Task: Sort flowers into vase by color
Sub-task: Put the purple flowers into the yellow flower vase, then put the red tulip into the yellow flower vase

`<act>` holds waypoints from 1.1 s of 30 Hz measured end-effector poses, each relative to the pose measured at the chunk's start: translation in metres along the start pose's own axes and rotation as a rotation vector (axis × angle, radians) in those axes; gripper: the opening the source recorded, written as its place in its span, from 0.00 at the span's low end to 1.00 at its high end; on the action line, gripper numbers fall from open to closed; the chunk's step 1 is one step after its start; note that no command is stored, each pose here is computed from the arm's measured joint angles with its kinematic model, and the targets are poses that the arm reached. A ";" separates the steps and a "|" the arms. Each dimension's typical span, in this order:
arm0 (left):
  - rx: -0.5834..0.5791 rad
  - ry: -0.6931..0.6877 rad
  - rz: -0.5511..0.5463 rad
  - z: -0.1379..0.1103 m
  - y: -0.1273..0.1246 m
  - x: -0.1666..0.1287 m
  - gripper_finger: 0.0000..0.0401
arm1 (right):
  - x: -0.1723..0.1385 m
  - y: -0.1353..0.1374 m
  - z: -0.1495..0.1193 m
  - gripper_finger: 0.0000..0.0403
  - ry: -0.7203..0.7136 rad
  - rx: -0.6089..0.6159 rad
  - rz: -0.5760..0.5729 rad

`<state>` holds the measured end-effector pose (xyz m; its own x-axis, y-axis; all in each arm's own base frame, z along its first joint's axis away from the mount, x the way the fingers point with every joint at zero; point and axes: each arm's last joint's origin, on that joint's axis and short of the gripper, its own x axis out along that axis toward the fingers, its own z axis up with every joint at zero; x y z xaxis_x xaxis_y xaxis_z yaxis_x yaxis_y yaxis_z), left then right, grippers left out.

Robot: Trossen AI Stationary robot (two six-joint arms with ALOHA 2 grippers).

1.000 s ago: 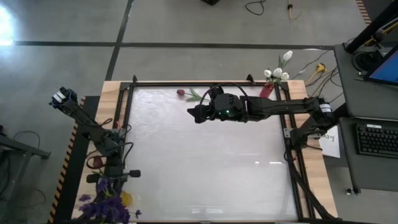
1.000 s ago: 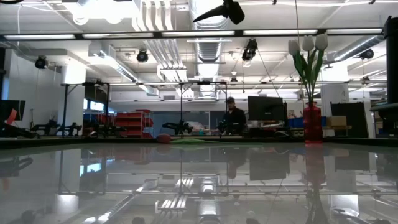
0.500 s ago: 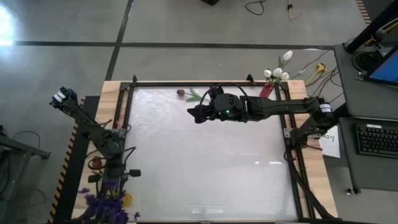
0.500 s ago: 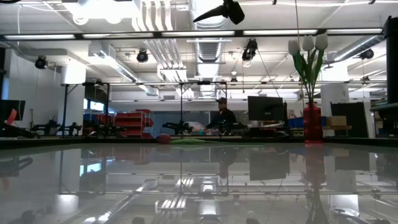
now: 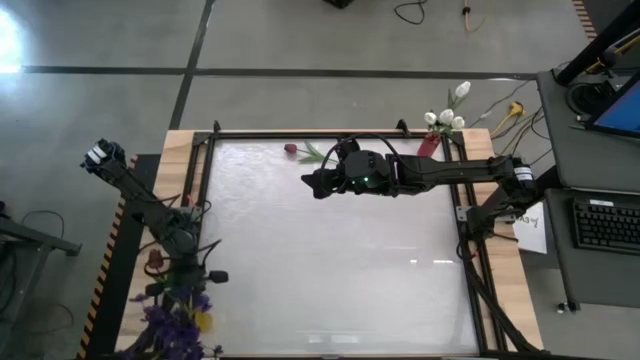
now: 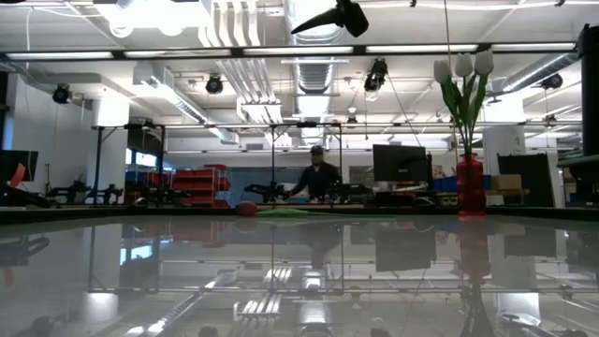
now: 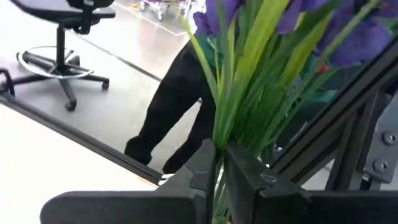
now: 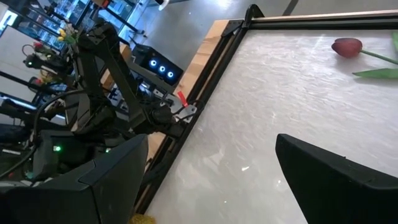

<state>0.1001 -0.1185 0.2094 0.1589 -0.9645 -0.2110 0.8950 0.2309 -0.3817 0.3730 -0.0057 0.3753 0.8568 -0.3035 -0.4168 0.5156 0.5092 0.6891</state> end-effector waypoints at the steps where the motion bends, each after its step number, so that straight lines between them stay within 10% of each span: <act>1: -0.017 -0.002 0.007 0.000 0.000 0.000 0.04 | 0.000 0.000 0.000 0.86 0.000 0.000 0.000; 19: -0.129 -0.006 -0.014 0.019 -0.010 -0.006 0.43 | 0.000 0.000 0.000 0.86 0.000 -0.008 0.000; 33: -0.180 0.174 0.174 0.041 -0.023 -0.022 0.43 | 0.000 0.000 0.000 0.86 0.001 -0.033 0.001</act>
<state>0.0936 -0.1081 0.2595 0.2163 -0.8755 -0.4321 0.7698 0.4252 -0.4761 0.3730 -0.0056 0.3753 0.8573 -0.3024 -0.4167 0.5144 0.5359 0.6694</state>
